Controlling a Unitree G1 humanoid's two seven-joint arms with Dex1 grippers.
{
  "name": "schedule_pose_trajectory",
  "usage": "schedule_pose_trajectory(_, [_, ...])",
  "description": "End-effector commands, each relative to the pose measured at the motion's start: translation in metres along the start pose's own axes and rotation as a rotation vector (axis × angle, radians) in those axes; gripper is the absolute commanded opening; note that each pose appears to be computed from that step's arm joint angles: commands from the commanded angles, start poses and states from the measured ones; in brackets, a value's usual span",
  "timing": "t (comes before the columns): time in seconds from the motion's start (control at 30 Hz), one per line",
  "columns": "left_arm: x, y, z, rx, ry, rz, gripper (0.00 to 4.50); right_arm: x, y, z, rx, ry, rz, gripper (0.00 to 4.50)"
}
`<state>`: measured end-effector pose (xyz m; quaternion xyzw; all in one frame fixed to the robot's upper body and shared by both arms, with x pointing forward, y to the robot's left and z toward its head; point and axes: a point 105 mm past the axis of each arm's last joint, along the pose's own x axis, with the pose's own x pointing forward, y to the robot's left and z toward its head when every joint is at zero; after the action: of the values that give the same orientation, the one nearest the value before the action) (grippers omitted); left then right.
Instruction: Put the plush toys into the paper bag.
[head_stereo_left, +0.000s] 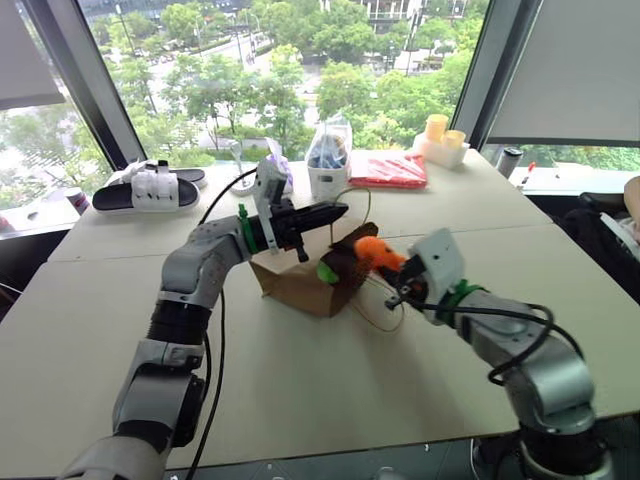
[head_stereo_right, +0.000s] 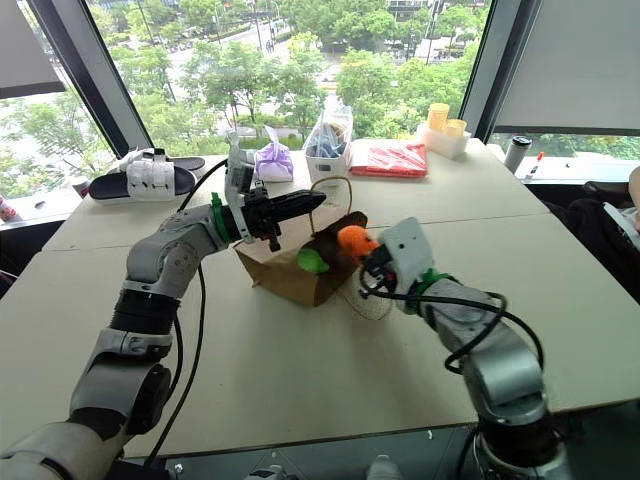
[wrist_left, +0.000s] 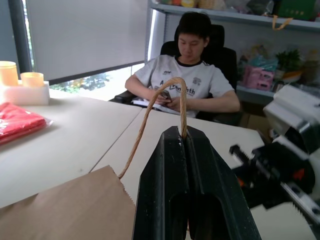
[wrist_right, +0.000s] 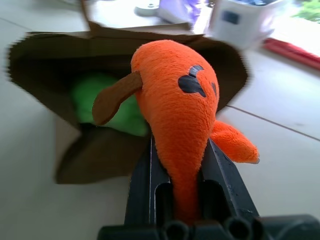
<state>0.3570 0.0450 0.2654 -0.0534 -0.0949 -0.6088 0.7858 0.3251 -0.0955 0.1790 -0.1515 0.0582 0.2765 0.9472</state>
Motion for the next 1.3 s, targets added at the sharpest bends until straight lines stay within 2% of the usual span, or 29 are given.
schedule_pose_trajectory(0.03, [0.001, -0.012, 0.025, 0.033, -0.045, -0.057, 0.0, 0.024, -0.004, 0.003, -0.029, -0.026, -0.029, 0.15])
schedule_pose_trajectory(0.33, [-0.006, -0.031, 0.025, -0.009, -0.009, -0.115, 0.0, 0.084, -0.01, 0.015, -0.022, -0.082, 0.002, 0.15])
schedule_pose_trajectory(0.5, [-0.01, -0.031, 0.023, -0.014, 0.002, -0.108, 0.0, 0.099, -0.001, 0.017, 0.0, -0.097, 0.074, 0.15])
schedule_pose_trajectory(0.6, [-0.012, -0.029, 0.025, -0.012, -0.003, -0.097, 0.0, 0.099, 0.008, 0.011, 0.023, -0.083, 0.142, 1.23])
schedule_pose_trajectory(0.8, [-0.013, -0.019, 0.026, 0.01, -0.014, -0.048, 0.0, 0.085, 0.01, 0.012, 0.029, -0.078, 0.201, 4.43])
schedule_pose_trajectory(0.93, [-0.016, -0.006, 0.02, 0.029, -0.006, 0.01, 0.0, 0.058, -0.005, 0.023, -0.018, -0.1, 0.172, 4.48])
schedule_pose_trajectory(1.1, [-0.017, 0.002, 0.019, 0.03, -0.014, 0.028, 0.0, 0.004, -0.031, 0.025, -0.047, -0.083, 0.09, 4.48])
schedule_pose_trajectory(1.2, [-0.017, 0.004, 0.022, 0.031, -0.022, 0.023, 0.0, -0.026, -0.036, -0.003, -0.053, 0.018, 0.054, 4.48])
schedule_pose_trajectory(1.3, [-0.017, 0.005, 0.023, 0.029, -0.026, 0.013, 0.0, -0.037, -0.029, -0.025, -0.022, 0.075, 0.051, 4.48])
